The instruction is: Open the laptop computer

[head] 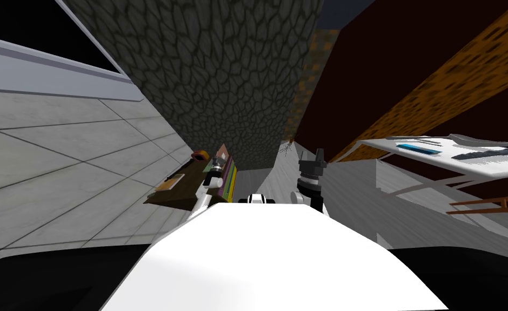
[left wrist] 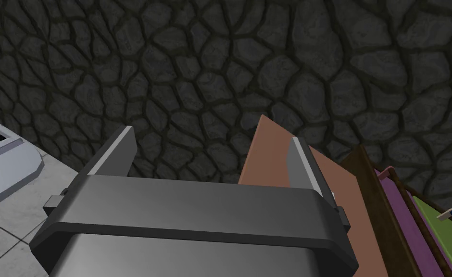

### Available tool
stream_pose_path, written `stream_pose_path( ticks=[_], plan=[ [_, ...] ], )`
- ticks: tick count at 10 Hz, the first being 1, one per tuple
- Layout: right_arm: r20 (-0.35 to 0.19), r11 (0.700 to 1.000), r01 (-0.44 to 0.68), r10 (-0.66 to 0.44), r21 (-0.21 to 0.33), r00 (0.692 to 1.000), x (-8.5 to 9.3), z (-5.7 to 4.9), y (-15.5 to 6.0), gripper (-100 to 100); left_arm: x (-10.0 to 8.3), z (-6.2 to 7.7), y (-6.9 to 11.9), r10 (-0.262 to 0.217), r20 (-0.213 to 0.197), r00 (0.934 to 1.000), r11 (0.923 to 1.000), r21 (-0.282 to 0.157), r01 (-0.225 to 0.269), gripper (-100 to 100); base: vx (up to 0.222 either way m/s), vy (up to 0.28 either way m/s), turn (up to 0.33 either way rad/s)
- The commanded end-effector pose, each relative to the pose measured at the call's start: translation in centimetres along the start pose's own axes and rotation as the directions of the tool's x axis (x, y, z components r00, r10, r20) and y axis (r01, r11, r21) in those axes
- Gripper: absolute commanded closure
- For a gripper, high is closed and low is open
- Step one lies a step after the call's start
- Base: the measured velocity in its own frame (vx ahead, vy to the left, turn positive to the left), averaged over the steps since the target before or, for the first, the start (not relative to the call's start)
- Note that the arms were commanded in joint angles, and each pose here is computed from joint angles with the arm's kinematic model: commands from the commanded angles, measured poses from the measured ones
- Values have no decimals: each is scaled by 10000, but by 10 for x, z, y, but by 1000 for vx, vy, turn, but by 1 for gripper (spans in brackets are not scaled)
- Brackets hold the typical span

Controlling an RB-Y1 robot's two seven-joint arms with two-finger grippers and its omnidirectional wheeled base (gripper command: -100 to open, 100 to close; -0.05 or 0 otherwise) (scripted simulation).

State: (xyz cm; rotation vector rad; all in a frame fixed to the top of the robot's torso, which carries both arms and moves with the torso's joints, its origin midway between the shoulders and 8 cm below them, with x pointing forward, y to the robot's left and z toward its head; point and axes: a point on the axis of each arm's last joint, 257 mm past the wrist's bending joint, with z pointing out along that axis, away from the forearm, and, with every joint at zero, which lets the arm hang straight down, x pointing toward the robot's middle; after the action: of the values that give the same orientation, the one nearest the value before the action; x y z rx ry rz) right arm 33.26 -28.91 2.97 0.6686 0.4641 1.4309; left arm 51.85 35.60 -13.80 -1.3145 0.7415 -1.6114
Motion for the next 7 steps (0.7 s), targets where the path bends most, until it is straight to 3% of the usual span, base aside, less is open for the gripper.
stream_pose_path(
  ticks=[1, 5, 7],
  plan=[
    [0, 10000, 0, 0, 0, 10000, 0, 0, 0, 0, -29, -2, 23, -123, 638, 9979, 9977, -661, 165, -100, 0, 103, -57],
    [0, 10000, 0, 0, 0, 10000, 0, 0, 0, 0, -66, -8, 48, -208, 1442, 9893, 9889, -1429, 416, -100, -4, 96, -49],
    [0, 10000, 0, 0, 0, 10000, 0, 0, 0, 0, -86, -12, 63, -265, 1918, 9811, 9809, -1841, 624, -100, 3, 114, -53]
  ],
)
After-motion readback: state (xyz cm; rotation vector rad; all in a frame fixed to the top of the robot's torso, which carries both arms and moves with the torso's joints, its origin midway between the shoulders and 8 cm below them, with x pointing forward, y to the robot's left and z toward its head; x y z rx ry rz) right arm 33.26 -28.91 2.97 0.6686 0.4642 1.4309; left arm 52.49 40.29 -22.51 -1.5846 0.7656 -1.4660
